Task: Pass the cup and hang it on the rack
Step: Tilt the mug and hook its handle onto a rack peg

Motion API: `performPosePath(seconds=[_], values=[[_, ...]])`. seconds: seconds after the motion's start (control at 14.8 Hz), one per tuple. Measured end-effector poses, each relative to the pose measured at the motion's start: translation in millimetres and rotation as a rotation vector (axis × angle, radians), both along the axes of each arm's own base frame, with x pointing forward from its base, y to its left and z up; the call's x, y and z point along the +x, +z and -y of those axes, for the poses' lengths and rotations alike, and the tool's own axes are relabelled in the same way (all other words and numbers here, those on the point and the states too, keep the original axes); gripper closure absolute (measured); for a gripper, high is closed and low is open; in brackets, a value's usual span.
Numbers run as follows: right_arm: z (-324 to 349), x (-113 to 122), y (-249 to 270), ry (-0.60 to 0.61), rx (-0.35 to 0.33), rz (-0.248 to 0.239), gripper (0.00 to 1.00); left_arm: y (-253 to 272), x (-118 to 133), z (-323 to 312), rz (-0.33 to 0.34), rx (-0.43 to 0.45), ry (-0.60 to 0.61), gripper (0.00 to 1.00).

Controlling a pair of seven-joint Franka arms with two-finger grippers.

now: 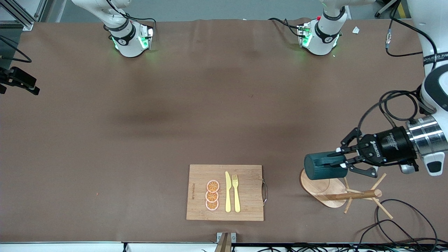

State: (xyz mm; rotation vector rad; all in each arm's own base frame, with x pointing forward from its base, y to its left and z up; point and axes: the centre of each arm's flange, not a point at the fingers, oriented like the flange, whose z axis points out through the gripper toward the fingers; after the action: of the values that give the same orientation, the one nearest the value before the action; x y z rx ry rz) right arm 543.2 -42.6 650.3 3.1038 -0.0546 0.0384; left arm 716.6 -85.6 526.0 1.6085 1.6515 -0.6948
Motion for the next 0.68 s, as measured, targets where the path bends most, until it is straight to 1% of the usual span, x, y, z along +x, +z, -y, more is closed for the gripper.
performPosePath(seconds=[0.07,0.2,0.47,0.68], values=[[0,0,0,0.000,0.000,0.000,0.00,-7,3,-10,0.011,-0.019,-0.010,0.79],[0,0,0,0.000,0.000,0.000,0.00,-17,7,-22,0.058,-0.048,-0.035,0.79],[0,0,0,0.000,0.000,0.000,0.00,-37,14,-25,0.141,-0.077,-0.093,0.79],[0,0,0,0.000,0.000,0.000,0.00,-48,19,-37,0.184,-0.117,-0.095,0.79]])
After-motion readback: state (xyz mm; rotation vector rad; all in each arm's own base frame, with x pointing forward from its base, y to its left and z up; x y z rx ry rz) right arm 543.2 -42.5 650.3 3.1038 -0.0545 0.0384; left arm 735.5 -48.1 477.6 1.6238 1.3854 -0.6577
